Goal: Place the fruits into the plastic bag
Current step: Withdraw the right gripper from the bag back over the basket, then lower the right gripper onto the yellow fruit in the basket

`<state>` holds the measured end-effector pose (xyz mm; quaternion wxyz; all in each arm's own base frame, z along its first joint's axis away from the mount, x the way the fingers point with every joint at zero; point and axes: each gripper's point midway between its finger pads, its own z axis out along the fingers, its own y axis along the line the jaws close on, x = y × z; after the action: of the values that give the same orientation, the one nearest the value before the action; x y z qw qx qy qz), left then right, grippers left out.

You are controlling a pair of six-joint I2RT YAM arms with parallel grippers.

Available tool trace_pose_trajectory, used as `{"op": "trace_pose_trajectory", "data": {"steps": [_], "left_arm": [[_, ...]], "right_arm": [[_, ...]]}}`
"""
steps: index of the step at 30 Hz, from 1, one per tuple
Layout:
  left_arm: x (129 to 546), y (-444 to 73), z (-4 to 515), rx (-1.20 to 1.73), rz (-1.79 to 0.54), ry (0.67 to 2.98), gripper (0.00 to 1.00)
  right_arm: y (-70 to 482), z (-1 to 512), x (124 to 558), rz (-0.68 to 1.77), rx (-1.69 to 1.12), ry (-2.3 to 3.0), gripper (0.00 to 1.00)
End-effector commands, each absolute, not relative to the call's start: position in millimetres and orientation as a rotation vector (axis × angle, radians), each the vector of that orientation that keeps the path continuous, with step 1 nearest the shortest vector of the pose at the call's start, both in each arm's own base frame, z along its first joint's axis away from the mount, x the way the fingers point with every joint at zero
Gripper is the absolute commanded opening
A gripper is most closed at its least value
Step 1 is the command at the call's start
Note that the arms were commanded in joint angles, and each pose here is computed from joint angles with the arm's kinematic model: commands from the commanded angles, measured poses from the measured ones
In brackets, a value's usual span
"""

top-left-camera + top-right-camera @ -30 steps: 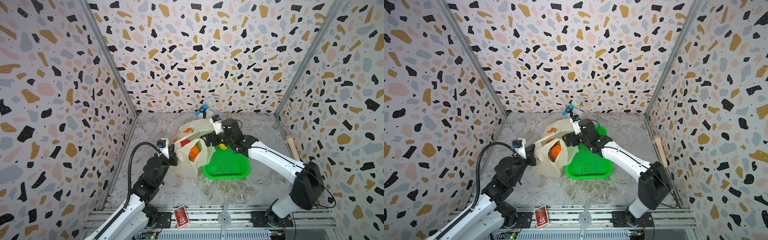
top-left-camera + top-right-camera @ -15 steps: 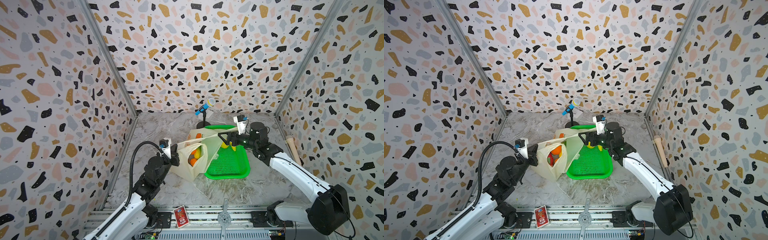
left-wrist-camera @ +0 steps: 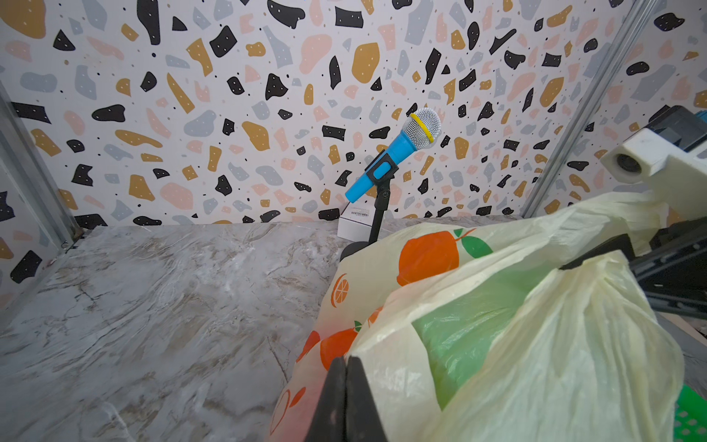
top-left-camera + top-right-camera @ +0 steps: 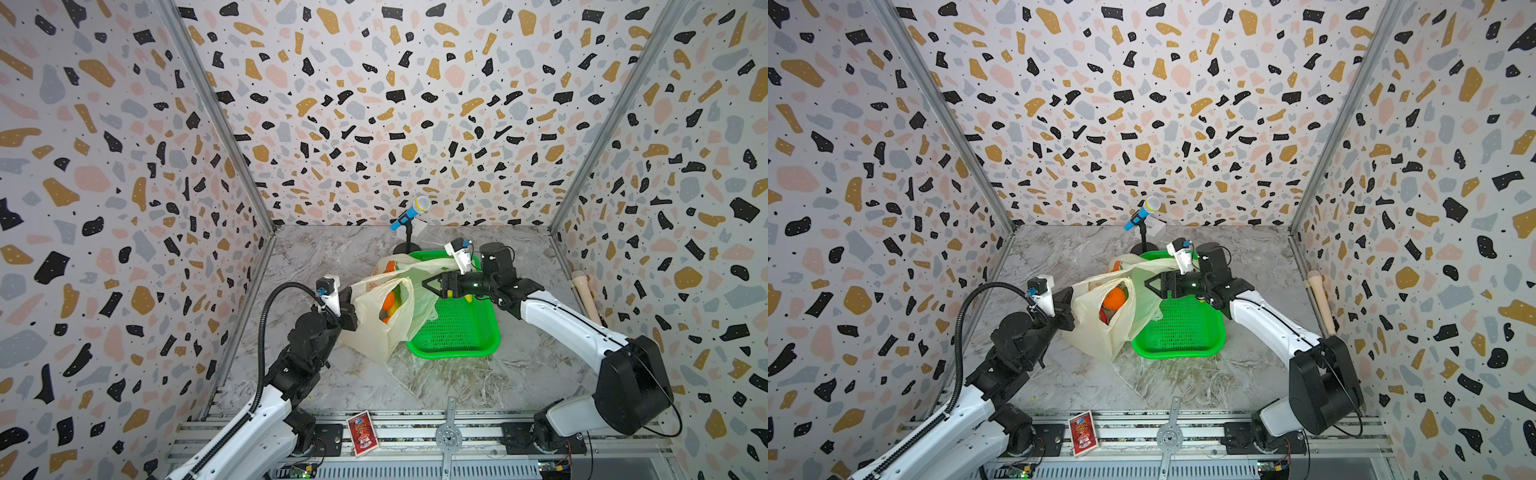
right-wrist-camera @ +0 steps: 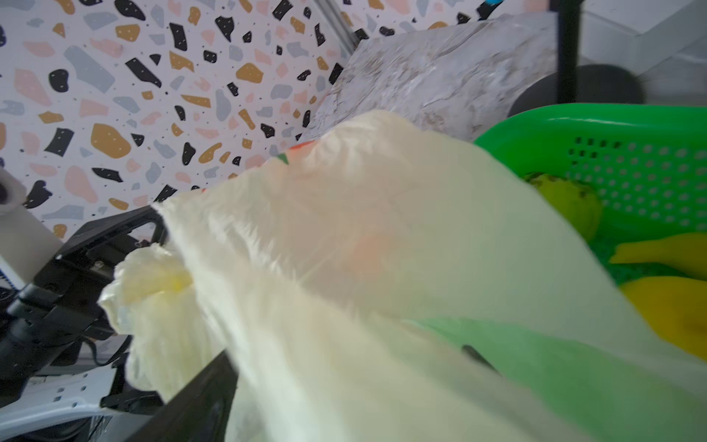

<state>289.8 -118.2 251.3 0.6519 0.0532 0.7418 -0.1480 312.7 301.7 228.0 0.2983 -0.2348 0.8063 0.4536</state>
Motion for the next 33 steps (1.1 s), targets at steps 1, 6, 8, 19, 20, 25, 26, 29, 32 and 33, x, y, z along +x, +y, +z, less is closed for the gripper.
{"op": "trace_pose_trajectory", "data": {"steps": [1, 6, 8, 19, 20, 25, 26, 29, 32, 33], "left_arm": [[292, -114, 262, 0.096, -0.332, 1.649, 0.0], [293, -115, 261, 0.097, -0.336, 1.65, 0.0], [293, -115, 261, 0.096, -0.335, 1.649, 0.0], [296, -115, 260, 0.087, -0.335, 1.65, 0.0], [296, -115, 261, 0.084, -0.334, 1.649, 0.0], [295, -115, 262, 0.08, -0.337, 1.646, 0.0], [295, -114, 261, 0.079, -0.334, 1.648, 0.0], [295, -114, 264, 0.077, -0.333, 1.643, 0.0], [295, -113, 265, 0.076, -0.329, 1.64, 0.0], [295, -113, 265, 0.075, -0.329, 1.64, 0.0]], "right_arm": [[320, 241, 282, 1.303, -0.822, 2.109, 0.9], [323, 243, 264, 1.335, -0.88, 2.102, 0.9], [314, 253, 268, 1.28, -0.854, 2.077, 0.9], [235, 342, 297, 1.263, -0.623, 1.852, 0.89], [225, 346, 305, 1.253, -0.575, 1.84, 0.9], [192, 347, 342, 1.258, -0.343, 1.846, 0.89], [188, 342, 351, 1.239, -0.289, 1.866, 0.89], [166, 314, 386, 1.07, -0.086, 1.988, 0.88], [150, 279, 413, 0.919, 0.046, 2.119, 0.86], [144, 265, 421, 0.867, 0.091, 2.165, 0.86]]}}
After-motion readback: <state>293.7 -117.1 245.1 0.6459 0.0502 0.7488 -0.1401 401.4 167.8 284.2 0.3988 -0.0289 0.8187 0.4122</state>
